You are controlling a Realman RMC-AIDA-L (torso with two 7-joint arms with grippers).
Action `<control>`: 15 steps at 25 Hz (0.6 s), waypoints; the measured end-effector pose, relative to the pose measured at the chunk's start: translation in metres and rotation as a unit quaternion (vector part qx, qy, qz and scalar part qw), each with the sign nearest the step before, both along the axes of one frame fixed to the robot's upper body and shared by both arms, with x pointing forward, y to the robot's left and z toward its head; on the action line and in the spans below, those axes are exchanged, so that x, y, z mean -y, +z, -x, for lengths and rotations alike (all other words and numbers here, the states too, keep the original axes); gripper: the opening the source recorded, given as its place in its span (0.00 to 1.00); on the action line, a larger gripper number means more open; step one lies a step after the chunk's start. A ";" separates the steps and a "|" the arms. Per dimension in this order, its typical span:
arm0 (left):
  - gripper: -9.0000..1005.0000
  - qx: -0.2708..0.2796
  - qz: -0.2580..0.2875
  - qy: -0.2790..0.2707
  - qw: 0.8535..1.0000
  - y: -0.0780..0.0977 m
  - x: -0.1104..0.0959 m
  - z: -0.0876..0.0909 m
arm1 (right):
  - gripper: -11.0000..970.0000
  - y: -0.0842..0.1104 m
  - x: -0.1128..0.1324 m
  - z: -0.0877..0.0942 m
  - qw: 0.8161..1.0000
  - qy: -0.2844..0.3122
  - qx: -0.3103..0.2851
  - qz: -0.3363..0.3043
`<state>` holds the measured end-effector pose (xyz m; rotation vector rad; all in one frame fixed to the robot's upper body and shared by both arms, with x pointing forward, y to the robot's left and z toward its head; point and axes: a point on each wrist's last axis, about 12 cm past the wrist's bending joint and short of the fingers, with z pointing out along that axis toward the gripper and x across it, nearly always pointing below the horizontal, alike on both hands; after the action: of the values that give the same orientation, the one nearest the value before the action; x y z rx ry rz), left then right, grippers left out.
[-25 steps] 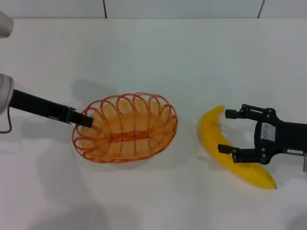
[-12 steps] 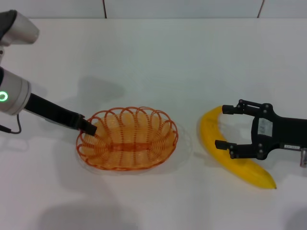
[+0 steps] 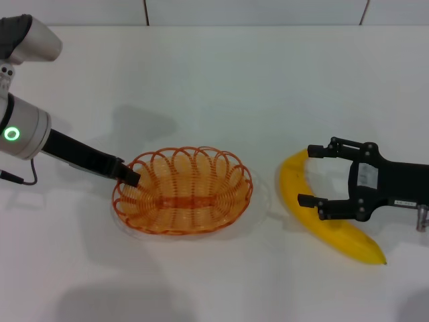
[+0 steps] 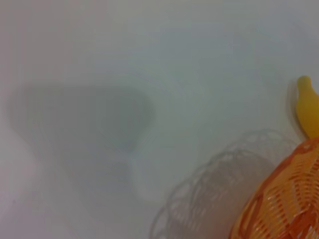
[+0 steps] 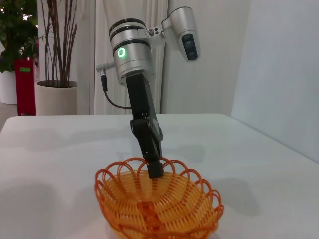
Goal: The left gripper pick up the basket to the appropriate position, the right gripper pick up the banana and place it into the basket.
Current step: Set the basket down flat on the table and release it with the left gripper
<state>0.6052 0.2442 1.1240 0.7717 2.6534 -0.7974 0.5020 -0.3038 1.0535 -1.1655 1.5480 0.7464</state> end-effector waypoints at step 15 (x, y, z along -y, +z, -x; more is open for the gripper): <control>0.12 -0.004 0.004 0.000 1.000 -0.001 0.002 0.000 | 0.89 -0.001 -0.002 0.001 1.000 0.001 -0.003 -0.004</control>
<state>0.6049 0.2424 1.1228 0.7692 2.6552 -0.8128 0.5015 -0.3016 1.0524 -1.1603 1.5477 0.7590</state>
